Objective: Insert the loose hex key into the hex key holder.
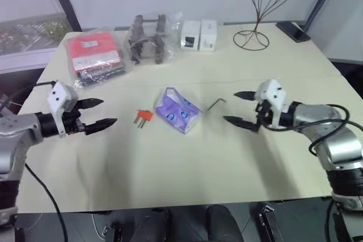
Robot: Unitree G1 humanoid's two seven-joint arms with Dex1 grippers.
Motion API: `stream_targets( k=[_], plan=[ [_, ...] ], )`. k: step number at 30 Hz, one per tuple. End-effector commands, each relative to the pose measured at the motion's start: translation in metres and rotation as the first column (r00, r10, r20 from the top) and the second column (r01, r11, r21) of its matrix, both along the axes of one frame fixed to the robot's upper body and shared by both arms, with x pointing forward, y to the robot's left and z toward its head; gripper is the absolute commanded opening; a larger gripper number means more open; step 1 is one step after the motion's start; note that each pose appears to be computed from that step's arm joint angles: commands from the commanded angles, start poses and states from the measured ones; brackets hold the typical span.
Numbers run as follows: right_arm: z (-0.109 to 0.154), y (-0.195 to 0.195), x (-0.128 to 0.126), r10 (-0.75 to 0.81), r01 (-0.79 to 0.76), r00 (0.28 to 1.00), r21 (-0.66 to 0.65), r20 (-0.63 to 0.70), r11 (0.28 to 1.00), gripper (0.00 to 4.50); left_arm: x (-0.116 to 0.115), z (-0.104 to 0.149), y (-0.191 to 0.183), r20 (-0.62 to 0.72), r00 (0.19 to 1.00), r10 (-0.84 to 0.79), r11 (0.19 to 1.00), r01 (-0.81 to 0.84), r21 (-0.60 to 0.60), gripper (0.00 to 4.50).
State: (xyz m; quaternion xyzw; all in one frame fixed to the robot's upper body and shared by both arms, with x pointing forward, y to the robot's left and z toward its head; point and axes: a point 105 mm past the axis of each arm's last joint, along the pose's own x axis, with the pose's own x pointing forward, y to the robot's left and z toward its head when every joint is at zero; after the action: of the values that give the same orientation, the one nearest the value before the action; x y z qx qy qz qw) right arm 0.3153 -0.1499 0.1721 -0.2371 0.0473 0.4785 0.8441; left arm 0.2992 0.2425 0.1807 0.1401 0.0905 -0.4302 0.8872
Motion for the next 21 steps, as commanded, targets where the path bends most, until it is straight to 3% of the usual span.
stream_targets(
  k=[1, 7, 16, 19, 21],
  plan=[
    [0.002, 0.03, -0.009, 0.135, -0.132, 0.989, -0.045, 0.067, 0.99, 4.5, -0.005, 0.019, -0.015, 0.028, 0.992, -0.123, 0.992, 0.122, 0.042, 4.46],
    [-0.02, 0.053, 0.007, 0.218, -0.193, 0.966, -0.169, 0.141, 0.966, 4.5, 0.002, 0.026, -0.024, 0.051, 0.987, -0.154, 0.987, 0.152, 0.047, 4.46],
    [-0.049, 0.076, 0.045, 0.267, -0.21, 0.945, -0.276, 0.187, 0.938, 4.5, 0.001, 0.005, -0.034, 0.027, 0.991, -0.133, 0.991, 0.133, 0.003, 4.46],
    [-0.059, 0.08, 0.047, 0.305, -0.247, 0.937, -0.296, 0.172, 0.923, 3.6, -0.002, -0.003, -0.037, 0.019, 0.993, -0.12, 0.993, 0.12, -0.007, 4.5],
    [-0.059, 0.081, 0.048, 0.318, -0.259, 0.932, -0.29, 0.175, 0.921, 2.58, -0.003, -0.004, -0.037, 0.019, 0.994, -0.112, 0.994, 0.112, -0.012, 4.5]
  ],
)
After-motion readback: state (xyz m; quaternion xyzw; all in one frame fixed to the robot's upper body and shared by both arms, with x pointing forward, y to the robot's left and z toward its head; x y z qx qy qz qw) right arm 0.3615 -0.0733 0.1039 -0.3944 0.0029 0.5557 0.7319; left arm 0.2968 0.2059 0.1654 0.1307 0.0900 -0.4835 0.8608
